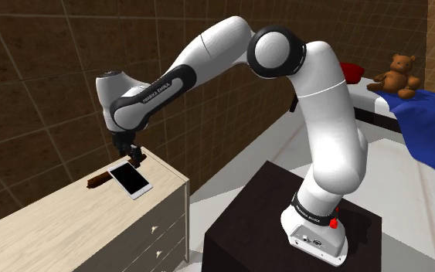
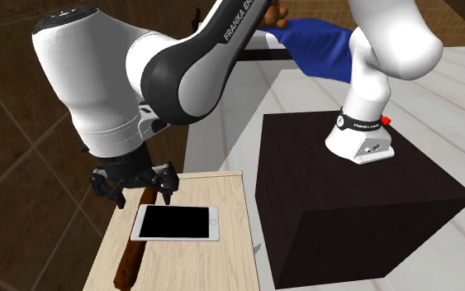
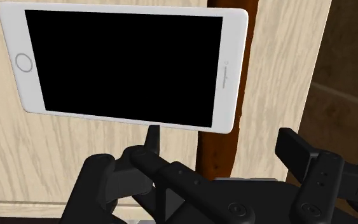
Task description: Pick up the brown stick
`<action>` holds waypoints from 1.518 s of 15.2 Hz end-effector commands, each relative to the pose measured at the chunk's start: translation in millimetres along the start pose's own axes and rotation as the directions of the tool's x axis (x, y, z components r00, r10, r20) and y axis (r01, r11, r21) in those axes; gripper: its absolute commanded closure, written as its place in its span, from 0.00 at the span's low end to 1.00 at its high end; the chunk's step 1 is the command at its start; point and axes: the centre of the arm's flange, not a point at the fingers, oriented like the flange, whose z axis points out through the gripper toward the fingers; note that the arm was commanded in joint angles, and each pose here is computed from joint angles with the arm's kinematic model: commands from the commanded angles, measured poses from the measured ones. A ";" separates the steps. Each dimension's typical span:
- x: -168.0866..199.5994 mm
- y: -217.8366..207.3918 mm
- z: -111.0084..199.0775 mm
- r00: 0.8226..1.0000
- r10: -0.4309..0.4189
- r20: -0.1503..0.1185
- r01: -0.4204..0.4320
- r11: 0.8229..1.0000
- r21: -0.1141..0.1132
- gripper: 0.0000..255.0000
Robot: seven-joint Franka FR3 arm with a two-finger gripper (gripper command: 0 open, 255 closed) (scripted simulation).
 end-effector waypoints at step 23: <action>-0.7 -0.8 -49.3 1.000 0.000 0.000 0.000 1.000 -0.001 1.00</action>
